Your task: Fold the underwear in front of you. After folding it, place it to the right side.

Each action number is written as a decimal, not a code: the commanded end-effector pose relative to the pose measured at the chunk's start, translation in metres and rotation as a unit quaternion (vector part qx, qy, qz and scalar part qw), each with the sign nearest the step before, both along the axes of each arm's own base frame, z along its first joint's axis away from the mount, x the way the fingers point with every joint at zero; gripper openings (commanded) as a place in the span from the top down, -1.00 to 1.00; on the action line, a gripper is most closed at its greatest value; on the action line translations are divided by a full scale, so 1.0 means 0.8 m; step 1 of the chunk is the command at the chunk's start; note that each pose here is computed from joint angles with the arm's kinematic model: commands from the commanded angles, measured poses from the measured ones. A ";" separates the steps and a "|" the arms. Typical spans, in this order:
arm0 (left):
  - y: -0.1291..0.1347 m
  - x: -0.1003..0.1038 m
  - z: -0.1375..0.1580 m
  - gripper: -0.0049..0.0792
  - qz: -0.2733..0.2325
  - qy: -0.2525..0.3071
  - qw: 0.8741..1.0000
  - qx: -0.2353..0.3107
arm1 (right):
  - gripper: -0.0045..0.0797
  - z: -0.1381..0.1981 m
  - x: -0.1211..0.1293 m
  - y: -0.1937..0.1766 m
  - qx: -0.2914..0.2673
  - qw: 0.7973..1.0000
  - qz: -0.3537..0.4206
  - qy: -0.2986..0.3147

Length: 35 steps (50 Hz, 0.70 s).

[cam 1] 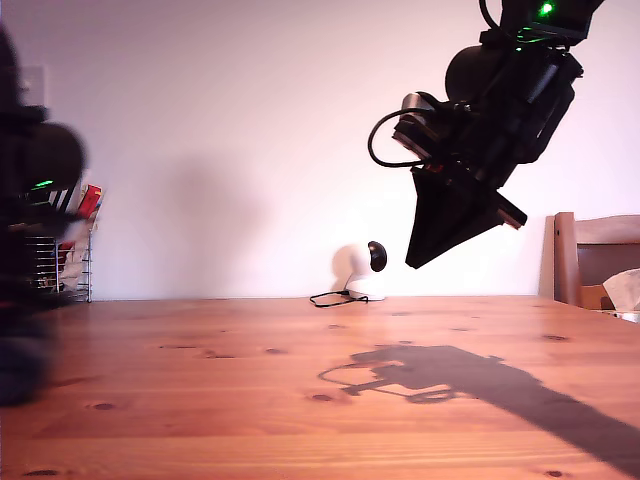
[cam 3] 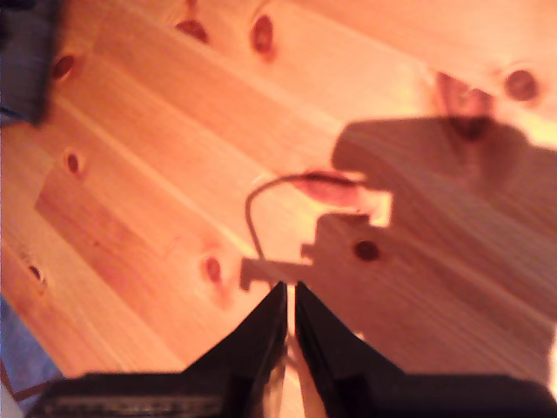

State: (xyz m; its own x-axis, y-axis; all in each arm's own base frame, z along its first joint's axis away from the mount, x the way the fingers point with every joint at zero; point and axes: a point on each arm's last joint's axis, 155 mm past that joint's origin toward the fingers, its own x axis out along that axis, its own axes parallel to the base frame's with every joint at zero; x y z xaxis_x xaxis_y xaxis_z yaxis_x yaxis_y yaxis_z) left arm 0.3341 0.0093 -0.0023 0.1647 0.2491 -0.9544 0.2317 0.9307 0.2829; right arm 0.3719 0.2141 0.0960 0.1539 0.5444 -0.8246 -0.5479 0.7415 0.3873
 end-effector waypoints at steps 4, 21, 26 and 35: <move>0.052 -0.082 -0.060 0.94 0.034 0.126 0.990 0.045 | 0.92 0.012 0.008 -0.001 0.007 1.000 -0.002 -0.015; 0.055 -0.043 -0.059 0.94 -0.029 0.081 0.994 0.066 | 0.92 0.015 0.013 0.002 0.014 1.000 -0.001 -0.024; 0.060 -0.040 -0.055 0.94 -0.061 0.087 0.990 0.091 | 0.92 0.015 0.013 0.002 0.014 1.000 -0.001 -0.024; 0.065 -0.028 -0.045 0.94 -0.089 0.077 0.985 0.122 | 0.92 0.020 0.013 0.009 0.031 0.999 0.006 -0.027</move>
State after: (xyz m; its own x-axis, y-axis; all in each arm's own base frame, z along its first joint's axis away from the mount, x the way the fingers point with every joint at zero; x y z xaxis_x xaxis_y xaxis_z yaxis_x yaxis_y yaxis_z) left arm 0.3381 0.0616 0.0003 0.1865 0.4747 -0.8602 0.3830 0.7711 0.5086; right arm 0.3784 0.2170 0.1017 0.1717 0.5773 -0.7983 -0.5585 0.7246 0.4039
